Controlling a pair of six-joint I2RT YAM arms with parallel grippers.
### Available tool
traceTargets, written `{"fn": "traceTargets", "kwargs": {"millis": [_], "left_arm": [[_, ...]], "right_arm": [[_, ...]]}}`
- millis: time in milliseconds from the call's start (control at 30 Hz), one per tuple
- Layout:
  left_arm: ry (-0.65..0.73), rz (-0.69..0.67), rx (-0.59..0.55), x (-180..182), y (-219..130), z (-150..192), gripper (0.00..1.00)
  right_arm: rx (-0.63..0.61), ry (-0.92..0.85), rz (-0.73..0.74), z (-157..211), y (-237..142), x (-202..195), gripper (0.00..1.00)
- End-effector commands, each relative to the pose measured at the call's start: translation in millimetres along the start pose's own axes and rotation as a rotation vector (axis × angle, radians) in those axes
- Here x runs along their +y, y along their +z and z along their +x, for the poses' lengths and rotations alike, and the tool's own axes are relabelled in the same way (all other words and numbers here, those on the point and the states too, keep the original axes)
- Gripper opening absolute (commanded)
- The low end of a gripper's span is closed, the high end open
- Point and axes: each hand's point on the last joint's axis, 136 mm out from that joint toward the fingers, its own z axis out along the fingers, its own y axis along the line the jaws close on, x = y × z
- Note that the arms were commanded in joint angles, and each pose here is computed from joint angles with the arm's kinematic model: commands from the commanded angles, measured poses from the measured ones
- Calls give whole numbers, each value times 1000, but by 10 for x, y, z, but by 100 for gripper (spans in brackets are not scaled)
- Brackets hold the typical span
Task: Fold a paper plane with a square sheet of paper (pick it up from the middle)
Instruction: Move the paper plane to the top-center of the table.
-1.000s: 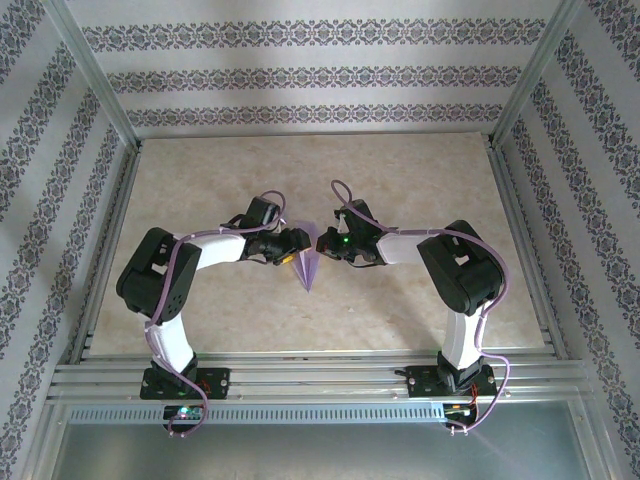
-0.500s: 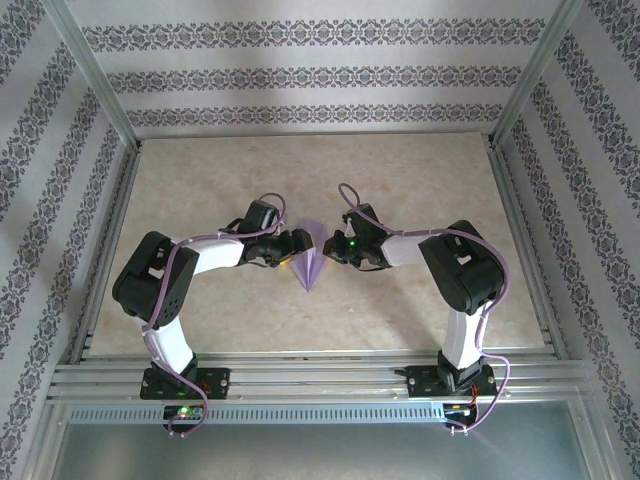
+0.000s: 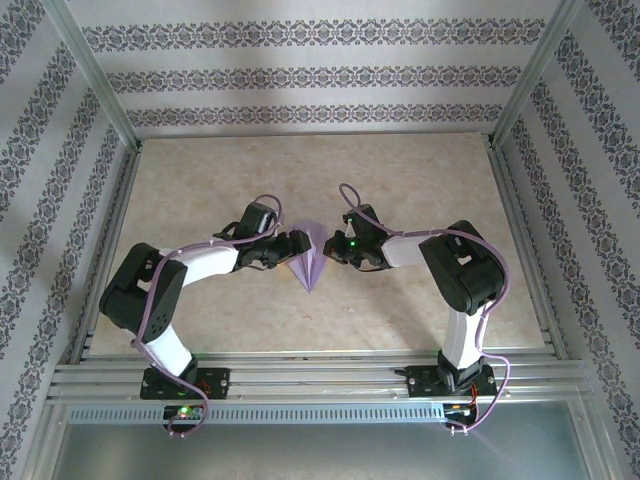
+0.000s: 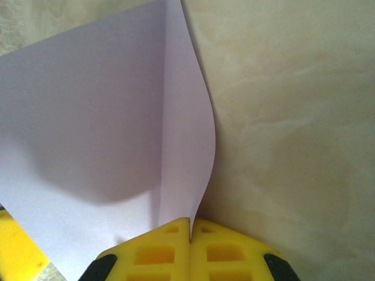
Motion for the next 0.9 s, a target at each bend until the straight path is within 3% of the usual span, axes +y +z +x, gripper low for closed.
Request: {"fn": "traceTargets", "kwargs": {"millis": [0,300,467,567,867], "left_arm": [[41,-40,39,6,-46,190,76],[74,-62,68,0,-15,315,76],[95,-114,16,25,-198,278,74],[107,-79,5,-70,-280,268,74],[110,-53,68,-177,-85,311,70]], "right_arm": [[9,11,-2,17,-14,-20,0],[15,10,-1,30,2,-24,0],[17,8,-1,33,9,-20,0],[22,10,2,42,25,-28,0],[27,12,5,55,35,-40,0]]}}
